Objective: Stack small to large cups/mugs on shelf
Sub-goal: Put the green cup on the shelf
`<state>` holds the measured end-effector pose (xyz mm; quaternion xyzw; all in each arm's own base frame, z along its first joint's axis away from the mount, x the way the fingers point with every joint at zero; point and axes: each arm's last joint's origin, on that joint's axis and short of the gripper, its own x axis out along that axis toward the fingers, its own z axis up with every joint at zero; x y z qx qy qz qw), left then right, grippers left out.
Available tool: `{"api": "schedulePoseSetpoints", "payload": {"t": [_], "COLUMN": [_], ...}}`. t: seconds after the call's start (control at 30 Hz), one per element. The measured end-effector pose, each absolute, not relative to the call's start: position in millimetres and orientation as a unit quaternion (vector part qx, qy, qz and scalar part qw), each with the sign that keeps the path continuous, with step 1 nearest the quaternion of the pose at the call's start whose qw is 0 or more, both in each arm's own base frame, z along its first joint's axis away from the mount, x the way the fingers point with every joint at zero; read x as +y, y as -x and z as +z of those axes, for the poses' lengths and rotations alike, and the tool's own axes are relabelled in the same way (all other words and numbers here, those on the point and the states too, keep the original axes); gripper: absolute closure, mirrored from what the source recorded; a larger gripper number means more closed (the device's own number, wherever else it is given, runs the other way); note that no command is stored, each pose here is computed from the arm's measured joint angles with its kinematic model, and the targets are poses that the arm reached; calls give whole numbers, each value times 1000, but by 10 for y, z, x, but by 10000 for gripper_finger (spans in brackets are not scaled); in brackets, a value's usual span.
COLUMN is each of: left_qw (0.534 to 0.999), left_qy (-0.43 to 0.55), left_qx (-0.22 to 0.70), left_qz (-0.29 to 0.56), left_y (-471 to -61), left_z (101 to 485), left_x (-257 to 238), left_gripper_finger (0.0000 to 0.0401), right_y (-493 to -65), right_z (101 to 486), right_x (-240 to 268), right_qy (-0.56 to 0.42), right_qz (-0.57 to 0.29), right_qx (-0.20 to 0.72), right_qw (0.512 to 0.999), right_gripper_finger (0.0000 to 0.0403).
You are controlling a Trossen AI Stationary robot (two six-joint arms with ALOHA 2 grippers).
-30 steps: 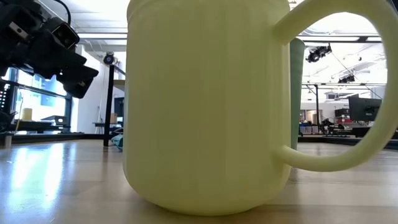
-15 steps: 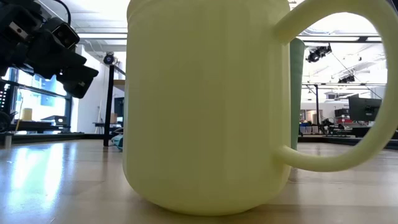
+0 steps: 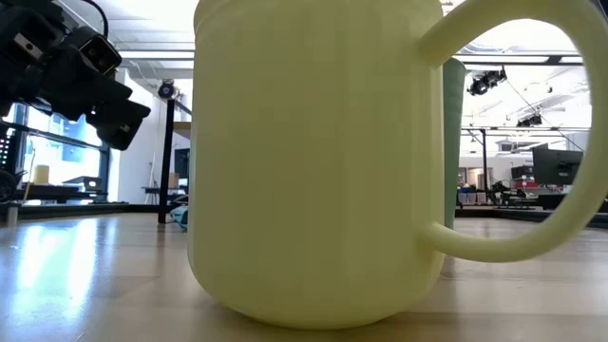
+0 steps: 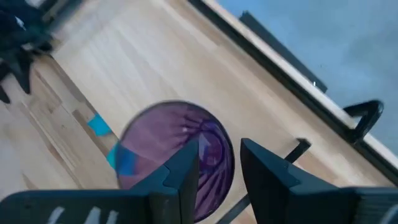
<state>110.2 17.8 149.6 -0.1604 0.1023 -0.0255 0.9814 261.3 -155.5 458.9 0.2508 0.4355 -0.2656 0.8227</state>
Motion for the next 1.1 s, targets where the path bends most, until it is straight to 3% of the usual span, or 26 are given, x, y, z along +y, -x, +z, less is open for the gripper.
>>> {"api": "schedulePoseSetpoints", "payload": {"t": [1.1], "left_qw": [979], "left_qy": [173], "left_qx": [103], "left_qz": [-24], "left_y": [-1102], "left_z": [1495], "left_x": [177], "left_gripper_finger": [251], "right_y": [-2563], "right_z": [4761], "right_x": [-1234], "right_qy": [-223], "right_qz": [-230], "right_qx": [418], "right_qw": [850], "right_gripper_finger": [292]}}
